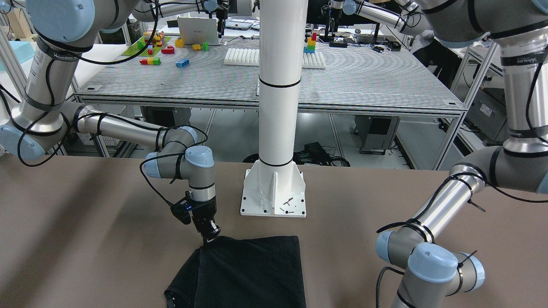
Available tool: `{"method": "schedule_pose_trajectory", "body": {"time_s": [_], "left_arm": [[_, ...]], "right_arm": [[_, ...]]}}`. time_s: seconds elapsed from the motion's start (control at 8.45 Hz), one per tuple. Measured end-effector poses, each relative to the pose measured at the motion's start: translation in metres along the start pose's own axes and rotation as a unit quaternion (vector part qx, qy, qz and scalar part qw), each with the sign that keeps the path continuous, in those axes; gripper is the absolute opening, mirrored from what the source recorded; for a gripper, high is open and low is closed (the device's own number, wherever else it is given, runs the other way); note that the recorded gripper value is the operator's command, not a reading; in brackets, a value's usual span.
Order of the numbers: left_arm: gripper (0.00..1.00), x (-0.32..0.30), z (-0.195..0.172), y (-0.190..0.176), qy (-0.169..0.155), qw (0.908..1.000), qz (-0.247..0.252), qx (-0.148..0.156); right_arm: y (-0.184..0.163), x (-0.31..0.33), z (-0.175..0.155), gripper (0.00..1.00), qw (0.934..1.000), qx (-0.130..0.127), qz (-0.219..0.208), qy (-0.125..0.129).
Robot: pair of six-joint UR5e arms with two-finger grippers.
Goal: Fold clothes
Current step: 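Move the right gripper back to the shirt corner nearest the robot, then grasp the near shirt corners with both grippers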
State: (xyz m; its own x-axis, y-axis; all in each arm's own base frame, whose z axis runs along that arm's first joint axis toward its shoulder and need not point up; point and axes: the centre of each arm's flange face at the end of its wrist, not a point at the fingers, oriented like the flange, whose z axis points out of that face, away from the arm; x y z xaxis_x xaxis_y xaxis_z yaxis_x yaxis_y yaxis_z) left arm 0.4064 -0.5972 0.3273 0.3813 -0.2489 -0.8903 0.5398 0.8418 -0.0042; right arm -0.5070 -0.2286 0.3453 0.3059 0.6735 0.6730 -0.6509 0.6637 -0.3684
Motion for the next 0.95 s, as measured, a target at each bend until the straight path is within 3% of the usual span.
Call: {"method": "schedule_pose_trajectory", "body": {"time_s": [0.59, 0.95], "left_arm": [[0.95, 0.009, -0.007, 0.008, 0.01, 0.9998, -0.014, -0.002], [0.94, 0.012, -0.048, 0.052, 0.047, 0.9898, -0.133, -0.021]], "right_arm": [[-0.005, -0.01, -0.021, 0.0, 0.9999, -0.009, 0.007, -0.011], [0.002, -0.011, -0.031, 0.0, 0.9996, -0.02, 0.01, -0.015]]}}
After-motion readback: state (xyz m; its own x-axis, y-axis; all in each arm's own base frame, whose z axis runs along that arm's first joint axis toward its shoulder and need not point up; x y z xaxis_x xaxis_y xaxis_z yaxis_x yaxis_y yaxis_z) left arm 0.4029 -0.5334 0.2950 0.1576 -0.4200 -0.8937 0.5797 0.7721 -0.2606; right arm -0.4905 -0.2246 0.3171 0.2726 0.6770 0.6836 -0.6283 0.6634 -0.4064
